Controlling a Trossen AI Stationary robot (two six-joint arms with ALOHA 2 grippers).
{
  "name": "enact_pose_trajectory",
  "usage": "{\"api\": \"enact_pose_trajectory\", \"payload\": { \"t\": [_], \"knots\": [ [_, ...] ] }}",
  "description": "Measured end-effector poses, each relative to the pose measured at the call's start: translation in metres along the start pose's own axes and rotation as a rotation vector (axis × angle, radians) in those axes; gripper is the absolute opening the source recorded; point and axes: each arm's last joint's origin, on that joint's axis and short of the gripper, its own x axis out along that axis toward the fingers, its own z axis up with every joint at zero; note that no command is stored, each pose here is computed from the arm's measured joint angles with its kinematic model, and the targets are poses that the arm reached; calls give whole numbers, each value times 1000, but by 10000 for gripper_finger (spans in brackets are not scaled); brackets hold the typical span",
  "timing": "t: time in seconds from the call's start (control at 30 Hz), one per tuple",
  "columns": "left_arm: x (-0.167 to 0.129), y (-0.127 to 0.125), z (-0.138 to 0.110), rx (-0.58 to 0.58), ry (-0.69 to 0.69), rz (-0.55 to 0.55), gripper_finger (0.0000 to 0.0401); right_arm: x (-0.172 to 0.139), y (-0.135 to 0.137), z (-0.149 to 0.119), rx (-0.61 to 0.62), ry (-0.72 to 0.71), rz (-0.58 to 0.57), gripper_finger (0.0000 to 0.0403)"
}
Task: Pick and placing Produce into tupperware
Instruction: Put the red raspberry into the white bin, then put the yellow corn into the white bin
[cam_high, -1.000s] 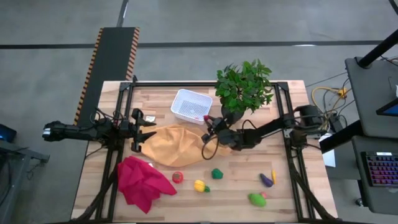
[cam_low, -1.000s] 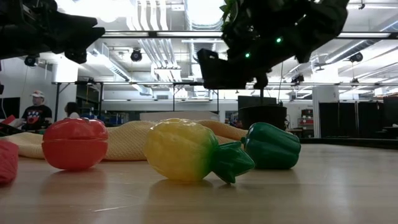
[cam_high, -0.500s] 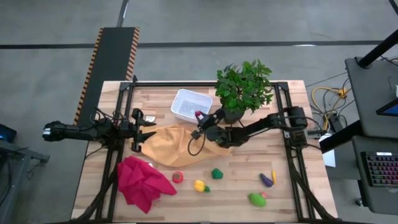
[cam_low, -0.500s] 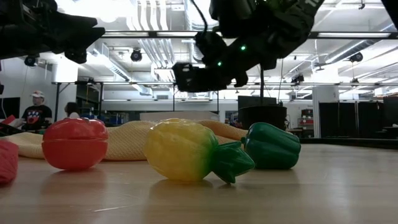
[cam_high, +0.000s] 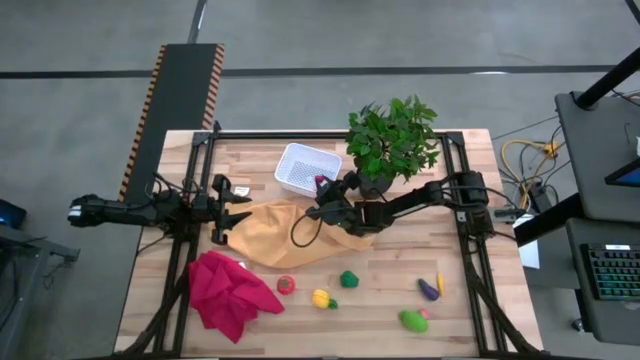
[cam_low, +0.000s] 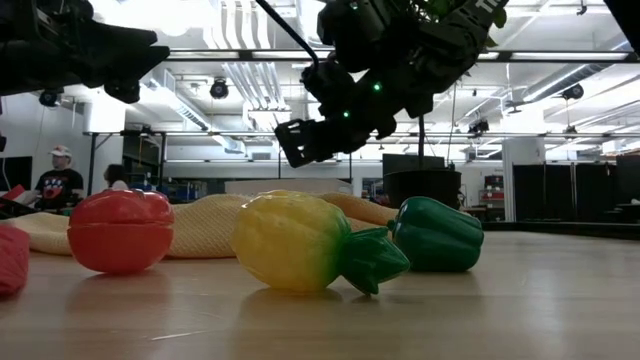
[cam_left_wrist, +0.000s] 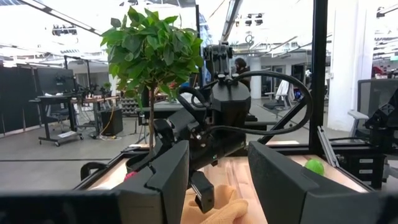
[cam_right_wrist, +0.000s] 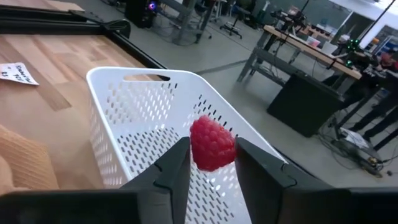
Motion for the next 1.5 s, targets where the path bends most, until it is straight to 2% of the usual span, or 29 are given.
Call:
{"api": "enact_pose_trajectory", "payload": {
  "t": [0.33,0.53,0.77,0.97,1.33,1.5],
  "knots": [
    [0,0,-1,1,6,-1,152,1,0,4,21,-4,-1,163],
    [0,0,-1,0,6,0,152,-12,-6,21,56,-34,23,175],
    [0,0,0,0,3,0,152,-61,-18,64,77,-129,128,169],
    [1,0,-1,0,7,-1,152,-107,-25,81,37,-184,214,159],
    [1,0,-1,1,10,-1,152,-187,-61,56,30,-35,393,142],
    [1,0,-1,1,10,-1,152,-227,-88,40,53,70,460,134]
  ]
}}
